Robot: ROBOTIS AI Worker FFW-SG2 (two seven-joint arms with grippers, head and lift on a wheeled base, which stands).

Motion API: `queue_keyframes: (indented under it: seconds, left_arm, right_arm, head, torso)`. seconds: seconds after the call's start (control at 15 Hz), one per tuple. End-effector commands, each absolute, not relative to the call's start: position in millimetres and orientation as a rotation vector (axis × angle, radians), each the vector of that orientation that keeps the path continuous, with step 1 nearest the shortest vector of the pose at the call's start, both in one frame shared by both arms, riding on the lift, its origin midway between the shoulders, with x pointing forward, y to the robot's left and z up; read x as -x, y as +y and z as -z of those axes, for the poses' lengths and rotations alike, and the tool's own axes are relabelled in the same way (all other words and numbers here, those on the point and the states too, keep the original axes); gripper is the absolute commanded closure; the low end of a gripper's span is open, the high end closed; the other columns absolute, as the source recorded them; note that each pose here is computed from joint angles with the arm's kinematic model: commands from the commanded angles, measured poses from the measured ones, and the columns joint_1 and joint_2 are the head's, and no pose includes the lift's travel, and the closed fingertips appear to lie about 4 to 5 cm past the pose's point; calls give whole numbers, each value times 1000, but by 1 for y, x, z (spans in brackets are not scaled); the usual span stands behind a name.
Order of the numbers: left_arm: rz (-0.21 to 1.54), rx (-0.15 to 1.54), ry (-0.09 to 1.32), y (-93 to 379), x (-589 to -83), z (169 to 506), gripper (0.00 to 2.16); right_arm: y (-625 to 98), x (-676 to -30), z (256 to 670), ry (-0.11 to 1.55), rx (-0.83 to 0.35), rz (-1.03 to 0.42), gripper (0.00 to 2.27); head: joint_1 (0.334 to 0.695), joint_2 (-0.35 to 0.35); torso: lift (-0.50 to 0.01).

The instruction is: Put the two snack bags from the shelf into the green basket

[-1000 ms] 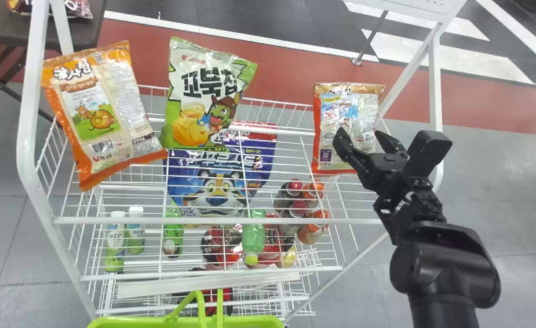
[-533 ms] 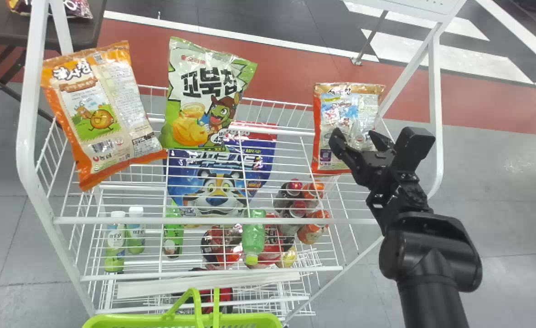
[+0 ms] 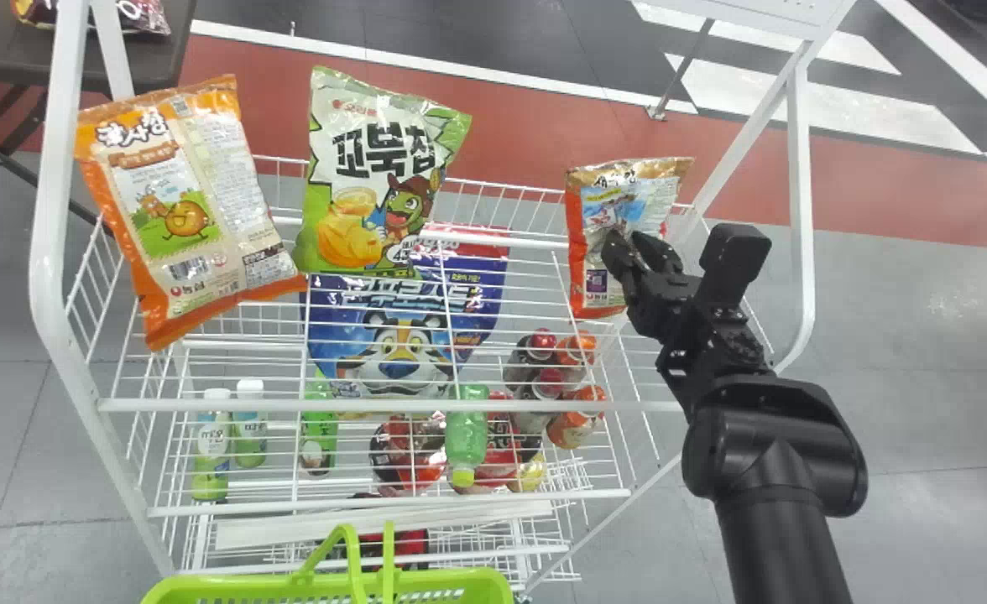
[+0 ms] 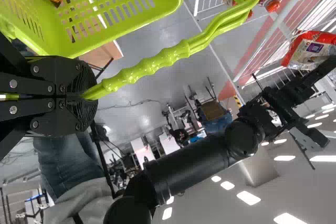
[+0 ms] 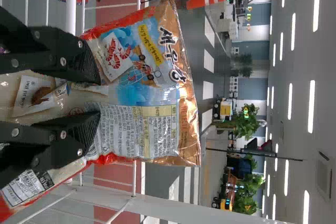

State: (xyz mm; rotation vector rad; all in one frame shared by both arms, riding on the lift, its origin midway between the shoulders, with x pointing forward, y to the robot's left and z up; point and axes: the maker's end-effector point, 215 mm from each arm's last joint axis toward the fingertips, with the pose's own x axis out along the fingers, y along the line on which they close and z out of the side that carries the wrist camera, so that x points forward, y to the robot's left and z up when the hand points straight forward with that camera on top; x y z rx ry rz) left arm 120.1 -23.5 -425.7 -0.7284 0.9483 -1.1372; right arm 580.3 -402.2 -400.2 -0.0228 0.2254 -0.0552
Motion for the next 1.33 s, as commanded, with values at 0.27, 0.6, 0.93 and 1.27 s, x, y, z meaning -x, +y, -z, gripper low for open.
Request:
queue_keyframes:
  seconds: [0.27, 0.6, 0.93, 1.27]
  left_arm:
    - [1138, 729, 946, -24, -121, 425, 1835]
    - [1142, 730, 944, -26, -120, 424, 1835]
    - [1144, 732, 945, -26, -119, 424, 1835]
    - [1145, 731, 943, -26, -120, 423, 1835]
  right_arm:
    - [-395, -557, 380, 163, 10, 43, 2243]
    - [-364, -526, 330, 106, -28, -19, 2243]
    - [-324, -473, 310, 200, -98, -89, 2243]
    - [-295, -387, 354, 543, -257, -173, 2243]
  head:
    - [695, -350]
    - [695, -350]
    - [695, -350]
    - [695, -350]
  torso:
    - [-10]
    - [-10]
    - [-10]
    - [-10]
